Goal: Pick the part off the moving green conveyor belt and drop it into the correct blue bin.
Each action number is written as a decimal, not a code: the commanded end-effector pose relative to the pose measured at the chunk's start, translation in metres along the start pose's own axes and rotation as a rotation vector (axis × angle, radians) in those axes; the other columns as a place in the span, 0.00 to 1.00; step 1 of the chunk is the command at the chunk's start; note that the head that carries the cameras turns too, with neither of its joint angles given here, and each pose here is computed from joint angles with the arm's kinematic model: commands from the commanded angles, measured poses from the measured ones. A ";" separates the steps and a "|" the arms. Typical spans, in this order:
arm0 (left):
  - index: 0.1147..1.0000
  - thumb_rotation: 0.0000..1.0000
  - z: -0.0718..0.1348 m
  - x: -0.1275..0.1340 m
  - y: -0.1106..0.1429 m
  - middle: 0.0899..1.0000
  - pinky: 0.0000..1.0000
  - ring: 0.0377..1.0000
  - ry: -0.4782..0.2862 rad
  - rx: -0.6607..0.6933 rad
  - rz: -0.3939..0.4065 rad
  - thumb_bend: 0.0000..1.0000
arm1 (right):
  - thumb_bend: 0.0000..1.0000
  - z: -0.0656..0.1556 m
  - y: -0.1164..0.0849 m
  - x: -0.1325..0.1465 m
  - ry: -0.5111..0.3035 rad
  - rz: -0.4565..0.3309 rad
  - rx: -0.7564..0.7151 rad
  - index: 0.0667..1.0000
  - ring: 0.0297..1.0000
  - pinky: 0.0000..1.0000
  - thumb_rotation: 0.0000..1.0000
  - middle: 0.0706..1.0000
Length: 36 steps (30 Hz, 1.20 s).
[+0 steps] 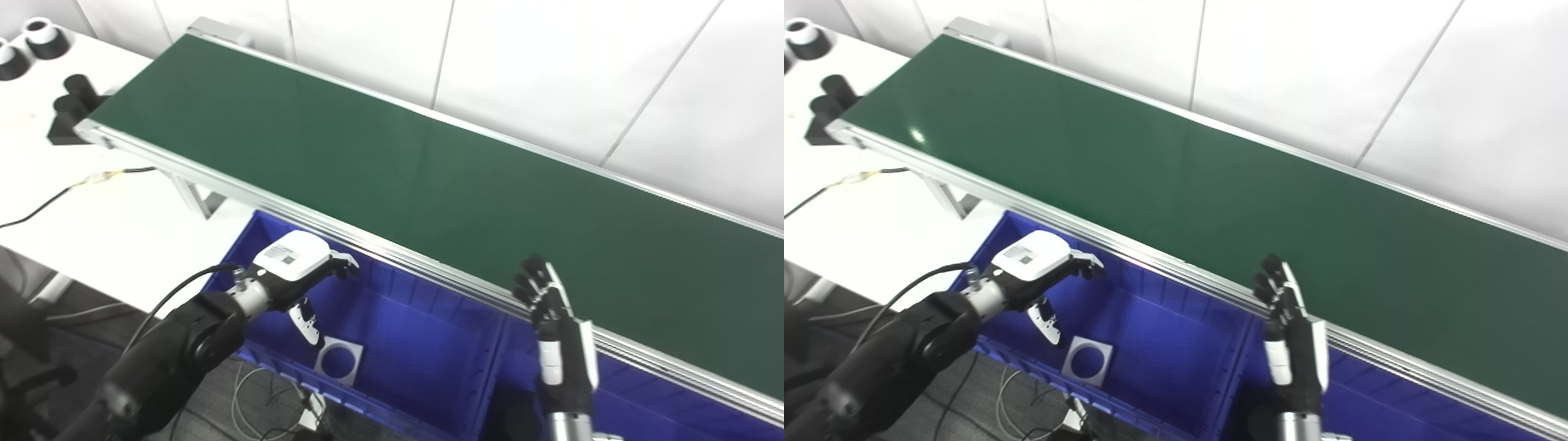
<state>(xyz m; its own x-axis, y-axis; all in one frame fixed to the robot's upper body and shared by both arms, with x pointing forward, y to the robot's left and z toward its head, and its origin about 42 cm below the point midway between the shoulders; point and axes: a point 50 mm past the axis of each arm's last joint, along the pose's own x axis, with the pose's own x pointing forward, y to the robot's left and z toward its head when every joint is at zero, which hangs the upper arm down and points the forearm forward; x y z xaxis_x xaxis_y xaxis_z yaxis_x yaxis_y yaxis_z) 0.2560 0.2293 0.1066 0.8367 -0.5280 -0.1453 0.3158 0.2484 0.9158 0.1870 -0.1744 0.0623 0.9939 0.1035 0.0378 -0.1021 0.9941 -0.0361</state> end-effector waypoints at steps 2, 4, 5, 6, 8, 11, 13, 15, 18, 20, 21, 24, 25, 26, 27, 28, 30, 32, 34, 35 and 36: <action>0.75 0.23 0.028 0.008 0.027 0.64 0.54 0.59 -0.109 -0.069 0.146 1.00 | 0.84 0.008 0.003 0.002 -0.069 -0.027 0.008 0.93 0.88 0.84 0.96 0.93; 0.74 0.24 0.055 0.016 0.041 0.64 0.53 0.59 -0.180 -0.132 0.211 1.00 | 0.85 0.007 0.002 0.002 -0.063 -0.049 -0.012 0.93 0.88 0.86 0.97 0.94; 0.74 0.23 0.065 0.019 0.046 0.63 0.53 0.58 -0.204 -0.158 0.230 1.00 | 0.85 0.007 0.000 0.001 -0.063 -0.059 -0.021 0.94 0.88 0.87 0.97 0.94; 0.74 0.23 0.075 0.023 0.050 0.63 0.53 0.58 -0.233 -0.178 0.251 1.00 | 0.85 0.006 -0.002 0.001 -0.067 -0.073 -0.028 0.94 0.88 0.87 0.97 0.93; 0.73 0.23 0.091 0.032 0.051 0.62 0.50 0.56 -0.274 -0.202 0.279 1.00 | 0.86 0.006 -0.008 -0.001 -0.070 -0.100 -0.037 0.93 0.88 0.87 0.98 0.93; 0.71 0.19 0.105 0.042 0.045 0.61 0.48 0.55 -0.301 -0.247 0.292 1.00 | 0.88 0.006 -0.016 -0.005 -0.072 -0.136 -0.032 0.92 0.89 0.88 0.97 0.93; 0.71 0.18 0.109 0.047 0.035 0.60 0.48 0.55 -0.306 -0.286 0.280 1.00 | 0.85 0.005 -0.020 -0.009 -0.073 -0.162 -0.052 0.93 0.89 0.87 0.97 0.93; 0.71 0.15 0.107 0.048 0.027 0.59 0.48 0.55 -0.317 -0.313 0.268 1.00 | 0.85 0.002 -0.023 -0.013 -0.067 -0.179 -0.070 0.93 0.89 0.86 0.97 0.93; 0.70 0.11 0.096 0.046 0.023 0.57 0.49 0.55 -0.320 -0.331 0.251 1.00 | 0.85 -0.001 -0.021 -0.016 -0.055 -0.215 -0.082 0.93 0.89 0.85 0.97 0.92; 0.68 0.09 0.089 0.045 0.025 0.55 0.47 0.53 -0.328 -0.332 0.243 1.00 | 0.86 -0.004 -0.017 -0.014 -0.056 -0.233 -0.089 0.92 0.88 0.85 0.96 0.90; 0.68 0.06 0.086 0.045 0.026 0.55 0.47 0.53 -0.332 -0.331 0.237 1.00 | 0.87 -0.006 -0.014 -0.012 -0.056 -0.240 -0.090 0.92 0.89 0.85 0.97 0.92; 0.68 0.01 0.078 0.043 0.030 0.55 0.48 0.53 -0.345 -0.336 0.217 1.00 | 0.90 -0.011 -0.003 -0.005 -0.048 -0.254 -0.089 0.92 0.88 0.86 0.96 0.94; 0.68 0.01 0.076 0.042 0.031 0.55 0.48 0.53 -0.356 -0.337 0.220 1.00 | 0.91 -0.012 0.001 -0.003 -0.045 -0.255 -0.090 0.92 0.88 0.87 0.96 0.94; 0.67 0.00 0.074 0.042 0.032 0.53 0.46 0.51 -0.364 -0.338 0.223 1.00 | 0.92 -0.012 0.003 -0.001 -0.044 -0.257 -0.091 0.91 0.88 0.87 0.98 0.94; 0.68 0.00 0.072 0.041 0.032 0.53 0.46 0.51 -0.366 -0.356 0.223 1.00 | 0.92 -0.013 0.007 0.001 -0.045 -0.257 -0.093 0.91 0.88 0.87 0.98 0.94; 0.68 0.00 0.070 0.040 0.033 0.53 0.47 0.51 -0.363 -0.384 0.221 1.00 | 0.92 -0.013 0.009 0.003 -0.045 -0.258 -0.096 0.91 0.87 0.87 0.98 0.94; 0.69 0.00 0.068 0.039 0.033 0.54 0.49 0.53 -0.357 -0.432 0.214 1.00 | 0.92 -0.014 0.012 0.004 -0.046 -0.259 -0.102 0.91 0.87 0.86 0.99 0.95; 0.72 0.00 0.068 0.037 0.033 0.56 0.52 0.56 -0.343 -0.501 0.199 1.00 | 0.91 -0.013 0.013 0.002 -0.049 -0.262 -0.101 0.91 0.88 0.87 1.00 0.95; 0.74 0.00 0.071 0.035 0.033 0.57 0.55 0.58 -0.338 -0.559 0.194 0.98 | 0.90 -0.011 0.013 -0.001 -0.058 -0.263 -0.092 0.91 0.88 0.88 0.99 0.95; 0.74 0.00 0.075 0.034 0.033 0.58 0.55 0.58 -0.339 -0.587 0.199 0.97 | 0.89 -0.009 0.012 -0.004 -0.061 -0.262 -0.091 0.91 0.88 0.88 0.99 0.95; 0.75 0.00 0.078 0.032 0.032 0.58 0.57 0.59 -0.340 -0.609 0.205 0.97 | 0.89 -0.007 0.010 -0.007 -0.064 -0.259 -0.088 0.91 0.88 0.88 1.00 0.95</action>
<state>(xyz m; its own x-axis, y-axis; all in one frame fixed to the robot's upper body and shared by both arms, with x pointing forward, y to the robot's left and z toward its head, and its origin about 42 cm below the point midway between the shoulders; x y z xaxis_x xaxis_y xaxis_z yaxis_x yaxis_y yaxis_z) 0.2599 0.1634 0.1471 0.7620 -0.6273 0.1606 0.4526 0.6933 0.5608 0.1805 -0.1659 0.0397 0.9884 -0.1477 0.0345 0.1511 0.9791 -0.1361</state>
